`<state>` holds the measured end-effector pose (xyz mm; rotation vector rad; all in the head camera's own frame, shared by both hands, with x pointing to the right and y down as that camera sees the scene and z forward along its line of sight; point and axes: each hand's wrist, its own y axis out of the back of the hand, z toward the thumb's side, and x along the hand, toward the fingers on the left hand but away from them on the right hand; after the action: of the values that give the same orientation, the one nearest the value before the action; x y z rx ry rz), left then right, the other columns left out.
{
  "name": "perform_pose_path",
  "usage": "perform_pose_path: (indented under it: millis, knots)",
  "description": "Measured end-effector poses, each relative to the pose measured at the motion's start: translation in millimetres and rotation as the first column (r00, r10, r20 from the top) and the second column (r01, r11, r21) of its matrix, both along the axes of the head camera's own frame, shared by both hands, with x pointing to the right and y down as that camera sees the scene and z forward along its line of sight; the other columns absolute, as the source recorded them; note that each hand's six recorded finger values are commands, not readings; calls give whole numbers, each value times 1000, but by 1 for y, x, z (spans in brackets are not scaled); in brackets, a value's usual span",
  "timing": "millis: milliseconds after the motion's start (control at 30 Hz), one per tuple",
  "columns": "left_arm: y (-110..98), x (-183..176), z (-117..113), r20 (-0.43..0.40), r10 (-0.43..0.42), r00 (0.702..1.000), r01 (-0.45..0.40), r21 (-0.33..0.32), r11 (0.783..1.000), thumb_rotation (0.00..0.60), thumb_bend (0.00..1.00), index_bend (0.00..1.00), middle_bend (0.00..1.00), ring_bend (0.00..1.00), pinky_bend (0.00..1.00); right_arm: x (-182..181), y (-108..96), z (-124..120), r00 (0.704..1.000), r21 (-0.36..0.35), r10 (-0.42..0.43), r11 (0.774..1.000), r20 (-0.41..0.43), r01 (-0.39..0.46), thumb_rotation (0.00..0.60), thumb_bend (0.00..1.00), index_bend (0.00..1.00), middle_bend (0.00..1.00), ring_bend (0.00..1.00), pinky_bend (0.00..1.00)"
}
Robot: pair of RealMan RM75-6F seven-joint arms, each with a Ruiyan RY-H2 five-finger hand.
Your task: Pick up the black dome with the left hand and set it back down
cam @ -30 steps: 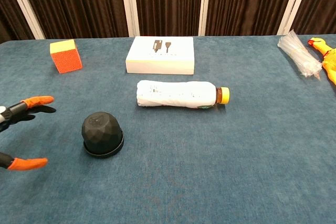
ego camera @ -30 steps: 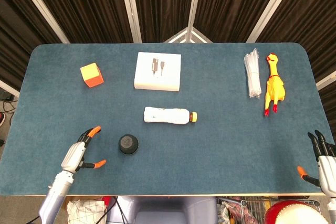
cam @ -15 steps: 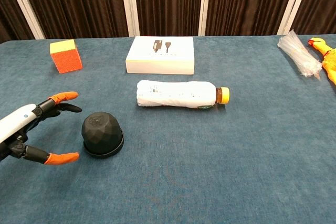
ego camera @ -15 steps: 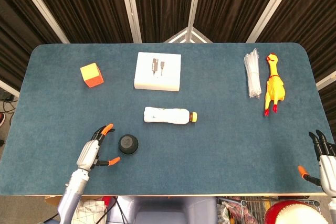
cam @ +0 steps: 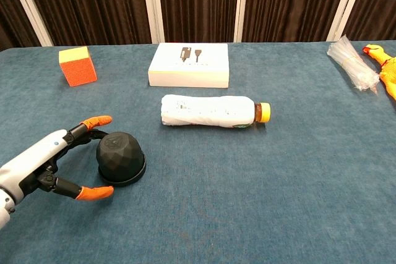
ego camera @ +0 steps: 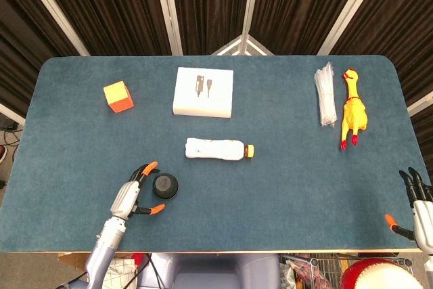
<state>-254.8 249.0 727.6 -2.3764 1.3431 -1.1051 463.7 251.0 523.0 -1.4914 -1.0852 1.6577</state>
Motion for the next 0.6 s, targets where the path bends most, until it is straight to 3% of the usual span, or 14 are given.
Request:
perform_pose_path:
  millis: [600]
  knots:
    - [1,15,14,62,-5,998,6,-17,1000,600,69,76,232,0,0,-2,1,-8,1000,11,7,1000,11,-7,600,264,0,0,193,188]
